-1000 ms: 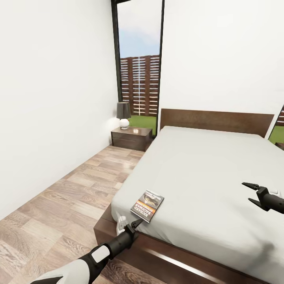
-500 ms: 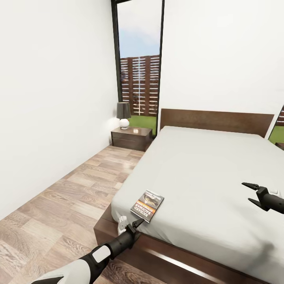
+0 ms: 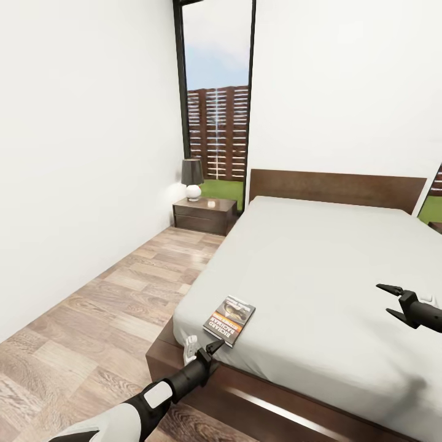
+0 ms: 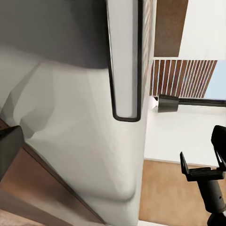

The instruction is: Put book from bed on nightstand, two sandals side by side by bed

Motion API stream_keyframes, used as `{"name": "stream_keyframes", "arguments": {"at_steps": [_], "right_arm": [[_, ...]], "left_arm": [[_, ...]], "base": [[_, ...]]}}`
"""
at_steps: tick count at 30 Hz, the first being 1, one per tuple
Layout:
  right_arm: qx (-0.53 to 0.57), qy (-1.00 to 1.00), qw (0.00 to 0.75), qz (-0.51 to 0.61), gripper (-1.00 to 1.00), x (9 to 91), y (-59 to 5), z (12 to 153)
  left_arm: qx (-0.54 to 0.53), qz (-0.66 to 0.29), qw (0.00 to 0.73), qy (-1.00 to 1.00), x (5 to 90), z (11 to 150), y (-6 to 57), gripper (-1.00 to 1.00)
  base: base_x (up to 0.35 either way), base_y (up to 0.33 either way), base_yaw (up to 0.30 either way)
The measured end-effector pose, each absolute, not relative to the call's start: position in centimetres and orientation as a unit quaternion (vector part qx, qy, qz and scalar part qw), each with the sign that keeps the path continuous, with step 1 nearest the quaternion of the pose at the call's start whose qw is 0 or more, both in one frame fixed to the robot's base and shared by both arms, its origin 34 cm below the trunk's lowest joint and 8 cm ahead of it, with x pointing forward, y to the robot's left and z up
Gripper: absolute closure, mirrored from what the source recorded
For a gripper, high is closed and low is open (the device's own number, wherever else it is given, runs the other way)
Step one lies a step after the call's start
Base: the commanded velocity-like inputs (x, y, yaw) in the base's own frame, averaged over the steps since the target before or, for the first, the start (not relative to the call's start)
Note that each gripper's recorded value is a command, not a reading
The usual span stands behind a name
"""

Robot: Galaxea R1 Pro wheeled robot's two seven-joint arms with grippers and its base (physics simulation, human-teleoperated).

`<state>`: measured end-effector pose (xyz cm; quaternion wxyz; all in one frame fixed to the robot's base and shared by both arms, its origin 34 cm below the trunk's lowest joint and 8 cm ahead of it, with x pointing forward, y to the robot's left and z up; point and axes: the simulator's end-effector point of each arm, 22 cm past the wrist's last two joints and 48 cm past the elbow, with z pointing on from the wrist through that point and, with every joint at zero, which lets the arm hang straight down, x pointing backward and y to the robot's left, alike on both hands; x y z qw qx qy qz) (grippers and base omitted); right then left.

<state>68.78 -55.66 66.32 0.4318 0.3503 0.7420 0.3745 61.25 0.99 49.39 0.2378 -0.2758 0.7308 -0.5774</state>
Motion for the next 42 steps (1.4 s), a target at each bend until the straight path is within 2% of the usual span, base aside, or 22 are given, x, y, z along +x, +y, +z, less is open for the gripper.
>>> {"name": "stream_keyframes", "arguments": {"at_steps": [42], "right_arm": [[0.351,0.742,0.432,0.374,-1.00,68.9,-55.7,67.0]], "left_arm": [[-0.283,-0.586,0.246,0.719,61.9,50.6,1.6,-1.00]], "base": [[0.000,0.000,0.000]]}}
